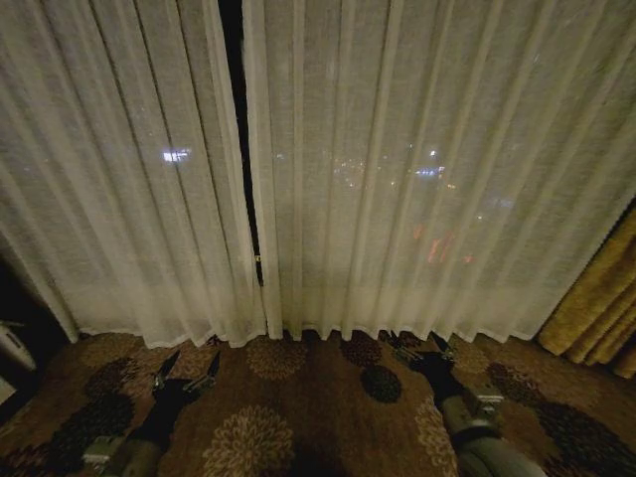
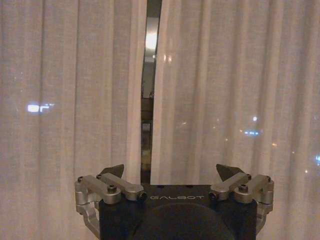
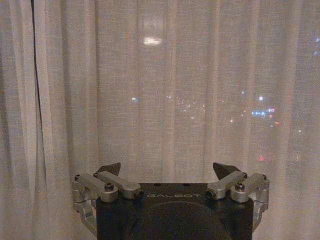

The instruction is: Open the curtains by pulling them apart, changing their state from closed to fully open.

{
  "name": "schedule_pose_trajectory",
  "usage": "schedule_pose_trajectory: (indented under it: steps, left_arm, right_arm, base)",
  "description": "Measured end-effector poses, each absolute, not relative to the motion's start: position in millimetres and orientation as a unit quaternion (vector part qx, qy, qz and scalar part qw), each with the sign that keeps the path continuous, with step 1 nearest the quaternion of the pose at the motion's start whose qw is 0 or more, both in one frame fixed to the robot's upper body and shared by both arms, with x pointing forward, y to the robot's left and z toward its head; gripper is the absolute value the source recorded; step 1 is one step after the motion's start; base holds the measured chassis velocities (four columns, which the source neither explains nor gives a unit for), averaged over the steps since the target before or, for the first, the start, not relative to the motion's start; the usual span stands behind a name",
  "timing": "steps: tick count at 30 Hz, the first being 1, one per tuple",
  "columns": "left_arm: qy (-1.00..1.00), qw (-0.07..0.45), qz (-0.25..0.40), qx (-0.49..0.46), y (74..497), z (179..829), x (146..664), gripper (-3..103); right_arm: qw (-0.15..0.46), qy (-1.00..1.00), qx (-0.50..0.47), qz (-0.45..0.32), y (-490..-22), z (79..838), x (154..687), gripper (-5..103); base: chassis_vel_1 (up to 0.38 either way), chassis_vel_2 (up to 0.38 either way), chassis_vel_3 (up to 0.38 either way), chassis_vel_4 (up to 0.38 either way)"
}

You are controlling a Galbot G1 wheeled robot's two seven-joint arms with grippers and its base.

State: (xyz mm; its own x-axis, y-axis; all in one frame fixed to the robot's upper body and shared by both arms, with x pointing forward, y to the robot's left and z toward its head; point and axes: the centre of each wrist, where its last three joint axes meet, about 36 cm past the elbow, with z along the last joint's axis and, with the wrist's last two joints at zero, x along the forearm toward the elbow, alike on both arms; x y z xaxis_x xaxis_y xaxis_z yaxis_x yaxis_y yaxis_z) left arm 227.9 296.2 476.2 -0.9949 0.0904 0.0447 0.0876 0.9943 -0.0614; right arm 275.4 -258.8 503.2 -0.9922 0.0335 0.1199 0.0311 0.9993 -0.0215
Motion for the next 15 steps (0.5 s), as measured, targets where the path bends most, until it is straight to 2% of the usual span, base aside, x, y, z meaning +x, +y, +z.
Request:
schedule_pose_trajectory:
  steps: [15]
  left_arm:
    - [-0.998,0.022,0.029,-0.046,296.9,475.0,228.0,100]
  right_arm:
    - [0.059,-0.998,-0.012,0.009,-257.7,502.9,276.2,100]
  base:
    - [-0.094,0.163,0.098,-0.146]
